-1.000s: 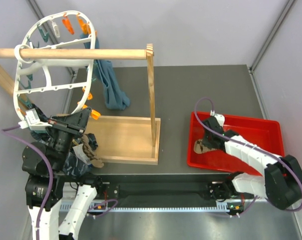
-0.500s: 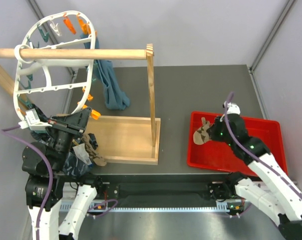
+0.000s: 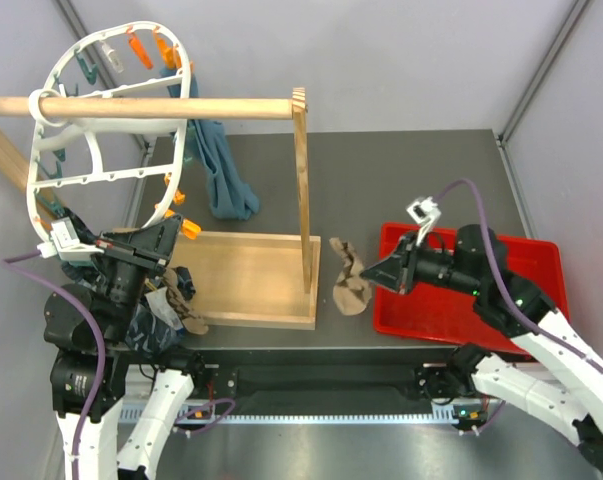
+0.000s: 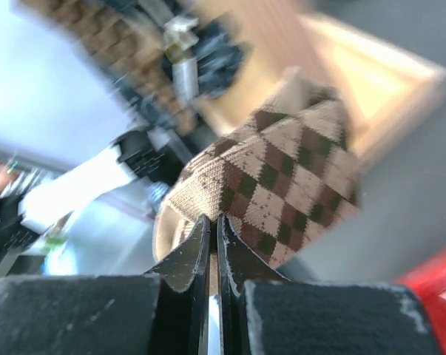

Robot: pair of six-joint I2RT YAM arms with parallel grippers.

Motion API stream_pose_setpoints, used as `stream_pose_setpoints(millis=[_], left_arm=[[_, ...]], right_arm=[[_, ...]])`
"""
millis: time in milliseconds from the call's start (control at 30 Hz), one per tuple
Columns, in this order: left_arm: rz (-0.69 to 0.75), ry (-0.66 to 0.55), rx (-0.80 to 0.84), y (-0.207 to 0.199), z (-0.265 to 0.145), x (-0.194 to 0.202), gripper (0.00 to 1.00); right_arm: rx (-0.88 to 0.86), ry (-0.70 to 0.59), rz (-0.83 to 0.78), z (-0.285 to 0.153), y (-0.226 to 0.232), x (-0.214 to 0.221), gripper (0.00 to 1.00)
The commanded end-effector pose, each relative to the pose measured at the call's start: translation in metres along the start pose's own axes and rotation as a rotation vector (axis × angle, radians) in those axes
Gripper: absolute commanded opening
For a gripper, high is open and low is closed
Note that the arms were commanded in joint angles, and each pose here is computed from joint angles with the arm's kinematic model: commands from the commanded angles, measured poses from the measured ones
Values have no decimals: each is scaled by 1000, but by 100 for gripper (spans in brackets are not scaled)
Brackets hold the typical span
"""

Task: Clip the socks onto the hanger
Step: Clamp the sock onto the hanger.

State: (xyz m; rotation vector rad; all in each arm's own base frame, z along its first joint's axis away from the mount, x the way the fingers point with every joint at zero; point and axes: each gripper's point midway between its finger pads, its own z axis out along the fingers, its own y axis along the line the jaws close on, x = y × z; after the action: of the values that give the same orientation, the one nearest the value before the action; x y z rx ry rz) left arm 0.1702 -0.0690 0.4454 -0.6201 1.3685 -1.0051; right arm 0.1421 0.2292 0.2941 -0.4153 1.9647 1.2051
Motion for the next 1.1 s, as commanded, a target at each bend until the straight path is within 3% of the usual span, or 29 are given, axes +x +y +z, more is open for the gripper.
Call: stream_pose_setpoints(millis=[0, 267, 467, 700, 1067], left_arm=[[-7, -13, 48, -14, -3, -5, 0], [-8, -15, 35, -10, -2, -5, 0], [-6, -1, 36, -10, -2, -2, 0], [-5, 6, 33, -9, -1, -1, 0], [1, 7, 31, -9, 1, -1, 0]], right_arm=[[-211, -28, -41, 20, 76, -22, 0], [-74, -21, -30, 111, 123, -42, 0], [-80, -12, -25, 153, 149, -55, 0], [-125, -62, -33, 165, 175, -82, 0], [-184, -52, -29, 182, 203, -86, 0]])
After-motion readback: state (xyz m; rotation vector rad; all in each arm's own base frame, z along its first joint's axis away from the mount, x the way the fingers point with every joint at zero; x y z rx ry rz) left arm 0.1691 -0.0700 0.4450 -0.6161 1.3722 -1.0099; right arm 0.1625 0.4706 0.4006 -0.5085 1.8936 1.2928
